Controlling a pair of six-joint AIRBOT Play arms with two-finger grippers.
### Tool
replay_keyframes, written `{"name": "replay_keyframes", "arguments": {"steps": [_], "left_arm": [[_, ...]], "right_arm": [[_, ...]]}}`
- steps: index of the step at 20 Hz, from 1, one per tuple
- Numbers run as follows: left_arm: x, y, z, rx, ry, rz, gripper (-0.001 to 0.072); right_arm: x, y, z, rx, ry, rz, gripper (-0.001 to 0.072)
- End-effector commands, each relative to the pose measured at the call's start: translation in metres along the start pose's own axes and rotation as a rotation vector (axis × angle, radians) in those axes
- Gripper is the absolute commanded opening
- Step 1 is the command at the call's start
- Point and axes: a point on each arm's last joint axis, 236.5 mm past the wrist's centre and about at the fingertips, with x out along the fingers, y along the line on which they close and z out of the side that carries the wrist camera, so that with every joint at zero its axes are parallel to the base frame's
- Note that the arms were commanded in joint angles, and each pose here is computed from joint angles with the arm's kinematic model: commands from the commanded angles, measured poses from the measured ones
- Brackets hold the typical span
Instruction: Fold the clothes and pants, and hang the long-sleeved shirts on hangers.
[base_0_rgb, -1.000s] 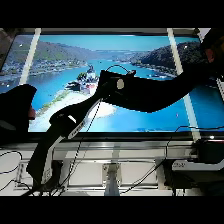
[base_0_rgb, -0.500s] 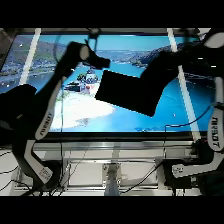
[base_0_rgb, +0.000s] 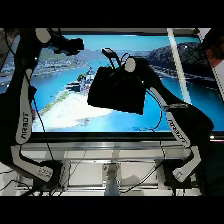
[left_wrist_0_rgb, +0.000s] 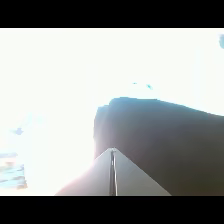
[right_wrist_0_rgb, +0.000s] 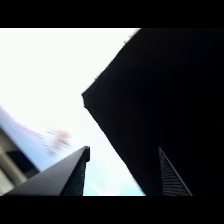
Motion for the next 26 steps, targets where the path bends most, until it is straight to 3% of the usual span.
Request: {"name": "replay_keyframes", "arguments": {"steps": [1,4,6,7,8,12,21,26], "left_arm": [[-0.015,-0.022,0.007,-0.01,-0.022,-0.098,0.0007],[-0.056,-0.045,0.022,0.044,-0.093,-0.159,0.0007],[-0.096,-0.055,0.027,0.107,-0.137,-0.168,0.0007],[-0.119,-0.061,0.029,0.132,-0.163,-0.17,0.0007],[-0.142,-0.065,0.03,0.161,-0.189,-0.169,0.0007],[-0.208,-0.08,0.038,0.201,-0.3,-0.177,0.0011],[-0.239,-0.087,0.039,0.217,-0.352,-0.186,0.002],[-0.239,-0.087,0.039,0.217,-0.352,-0.186,0.0019]], "right_arm": [[-0.052,-0.064,0.008,0.014,0.02,-0.194,0.0442],[-0.114,-0.146,-0.007,0.221,-0.003,-0.206,0.0444],[-0.132,-0.182,-0.029,0.411,-0.03,-0.062,0.0472],[-0.134,-0.196,-0.049,0.505,-0.021,0.027,0.0573],[-0.133,-0.212,-0.072,0.6,0.0,0.075,0.0617],[-0.095,-0.237,-0.155,0.879,0.067,0.209,0.0622],[-0.012,-0.192,-0.192,0.751,0.279,0.308,0.0628],[0.009,-0.161,-0.18,0.655,0.293,0.342,0.0626]]}}
